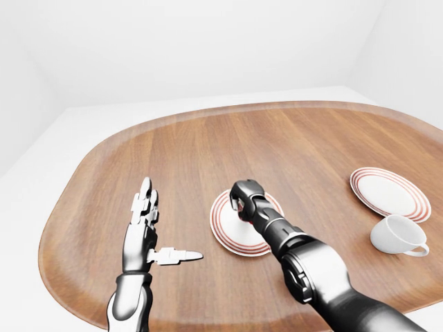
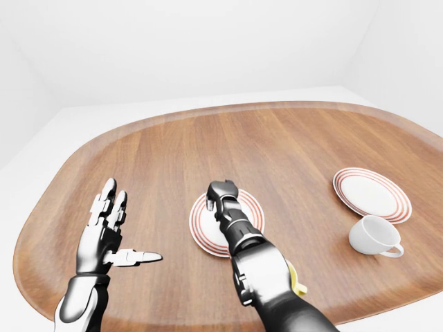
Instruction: Put the red mug on the left plate.
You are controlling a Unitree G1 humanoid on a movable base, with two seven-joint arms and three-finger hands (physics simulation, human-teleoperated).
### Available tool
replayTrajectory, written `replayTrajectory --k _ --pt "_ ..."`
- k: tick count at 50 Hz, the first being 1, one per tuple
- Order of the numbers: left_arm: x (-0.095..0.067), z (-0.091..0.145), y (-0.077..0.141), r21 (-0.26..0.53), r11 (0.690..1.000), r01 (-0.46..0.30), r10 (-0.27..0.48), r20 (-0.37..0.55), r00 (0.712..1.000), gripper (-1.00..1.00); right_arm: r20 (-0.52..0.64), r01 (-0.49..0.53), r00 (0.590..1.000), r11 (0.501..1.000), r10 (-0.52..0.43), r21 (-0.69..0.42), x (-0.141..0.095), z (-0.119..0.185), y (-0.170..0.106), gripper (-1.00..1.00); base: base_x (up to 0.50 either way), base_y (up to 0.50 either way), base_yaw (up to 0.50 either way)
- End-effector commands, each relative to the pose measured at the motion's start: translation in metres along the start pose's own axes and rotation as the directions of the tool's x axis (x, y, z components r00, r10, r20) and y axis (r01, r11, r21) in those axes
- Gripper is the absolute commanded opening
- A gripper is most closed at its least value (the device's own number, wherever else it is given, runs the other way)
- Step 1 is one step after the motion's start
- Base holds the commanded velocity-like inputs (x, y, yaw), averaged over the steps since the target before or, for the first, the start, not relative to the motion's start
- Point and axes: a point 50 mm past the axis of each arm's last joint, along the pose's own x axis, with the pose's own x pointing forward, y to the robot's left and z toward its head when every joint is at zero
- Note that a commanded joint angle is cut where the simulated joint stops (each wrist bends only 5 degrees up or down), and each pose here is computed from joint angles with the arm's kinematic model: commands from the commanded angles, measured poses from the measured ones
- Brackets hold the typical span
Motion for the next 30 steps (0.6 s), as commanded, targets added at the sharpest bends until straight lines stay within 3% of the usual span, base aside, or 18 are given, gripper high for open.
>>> replayTrajectory --k 1,29,30 --pt "0.000 -0.001 0.000 0.000 1.000 0.000 0.000 -0.001 1.000 1.00 -0.004 -0.037 0.999 0.999 0.038 0.011 -0.003 -0.001 0.017 -1.00 0.00 0.00 0.00" --pt "0.002 -0.001 0.001 -0.004 1.000 -0.001 0.001 -0.002 1.000 1.00 -0.020 -0.087 0.996 0.995 0.086 -0.037 -0.008 -0.009 0.037 -1.00 0.00 0.00 0.00" --pt "0.002 -0.001 0.000 -0.003 1.000 -0.001 0.001 -0.002 1.000 1.00 -0.023 -0.096 0.995 0.995 0.096 -0.021 -0.008 -0.009 0.038 -0.85 0.00 0.00 0.00"
